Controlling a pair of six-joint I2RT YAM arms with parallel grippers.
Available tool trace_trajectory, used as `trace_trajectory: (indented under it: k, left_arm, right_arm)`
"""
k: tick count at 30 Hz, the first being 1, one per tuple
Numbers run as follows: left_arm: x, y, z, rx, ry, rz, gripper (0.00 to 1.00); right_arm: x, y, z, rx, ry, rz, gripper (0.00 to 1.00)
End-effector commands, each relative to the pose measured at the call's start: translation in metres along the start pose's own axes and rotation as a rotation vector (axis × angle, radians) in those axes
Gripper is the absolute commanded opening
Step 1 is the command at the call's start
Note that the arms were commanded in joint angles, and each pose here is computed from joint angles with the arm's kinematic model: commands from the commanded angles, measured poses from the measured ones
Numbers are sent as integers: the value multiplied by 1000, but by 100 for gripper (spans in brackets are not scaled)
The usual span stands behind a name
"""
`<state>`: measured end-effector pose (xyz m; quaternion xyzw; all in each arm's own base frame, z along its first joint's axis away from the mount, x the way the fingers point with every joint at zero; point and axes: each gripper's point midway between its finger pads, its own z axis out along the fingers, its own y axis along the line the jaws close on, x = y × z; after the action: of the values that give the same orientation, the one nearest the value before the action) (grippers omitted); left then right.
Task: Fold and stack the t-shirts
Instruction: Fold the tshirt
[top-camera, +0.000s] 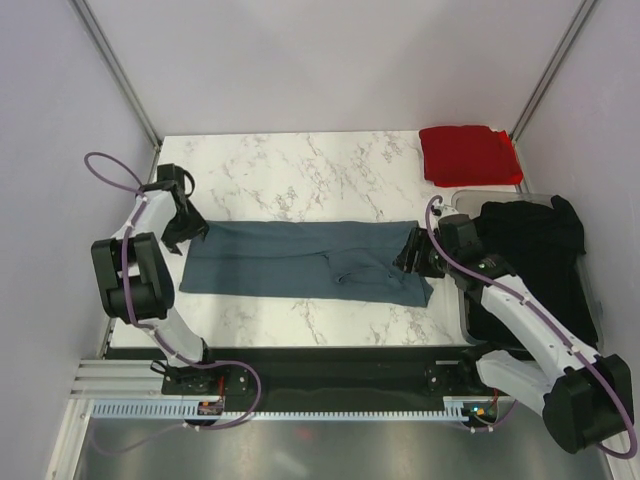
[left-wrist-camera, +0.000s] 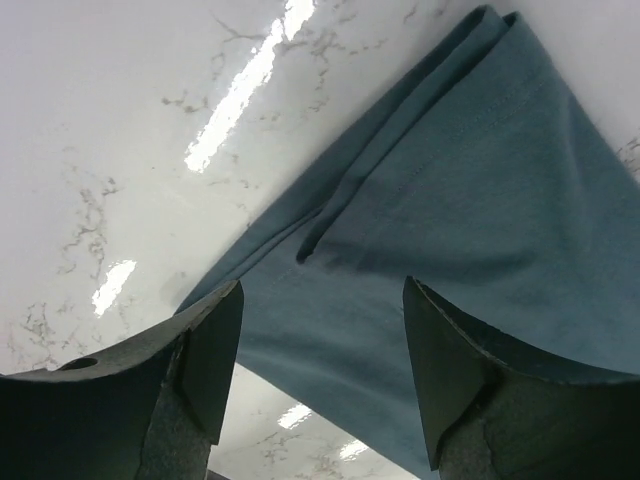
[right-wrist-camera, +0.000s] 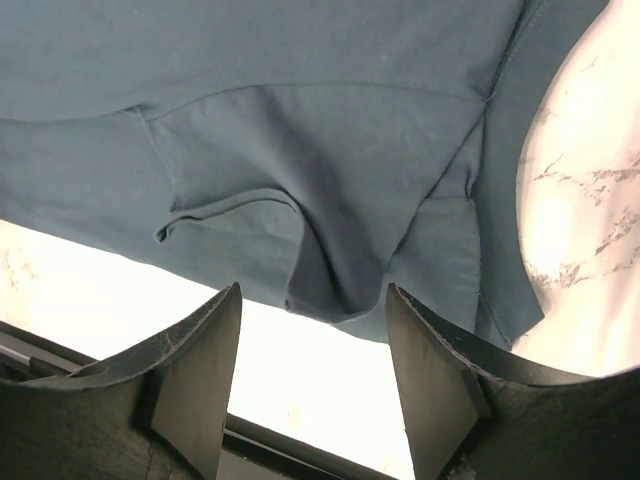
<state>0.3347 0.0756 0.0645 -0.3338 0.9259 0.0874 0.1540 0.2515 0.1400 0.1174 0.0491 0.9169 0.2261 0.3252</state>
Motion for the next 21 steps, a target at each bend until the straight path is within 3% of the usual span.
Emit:
trace_trajectory:
  k: [1, 6, 12, 16, 21]
  left_arm:
    - [-28, 1, -19, 46, -127, -73, 72]
    - [-38, -5, -32, 87, -161, -40, 68]
    - [-25, -55, -43, 167, -184, 113, 66]
    - [8, -92, -22, 192, -94, 238, 64]
    - [38, -94, 9, 150, 12, 304, 61]
  right_arm:
    - [-10, 4, -7, -3, -44, 18, 67]
    - [-12, 13, 1, -28, -18, 27, 66]
    - [-9, 29, 32, -29, 42, 48, 66]
    - [10, 30, 72, -7, 171, 104, 68]
    - [34, 24, 95, 31, 270, 209, 68]
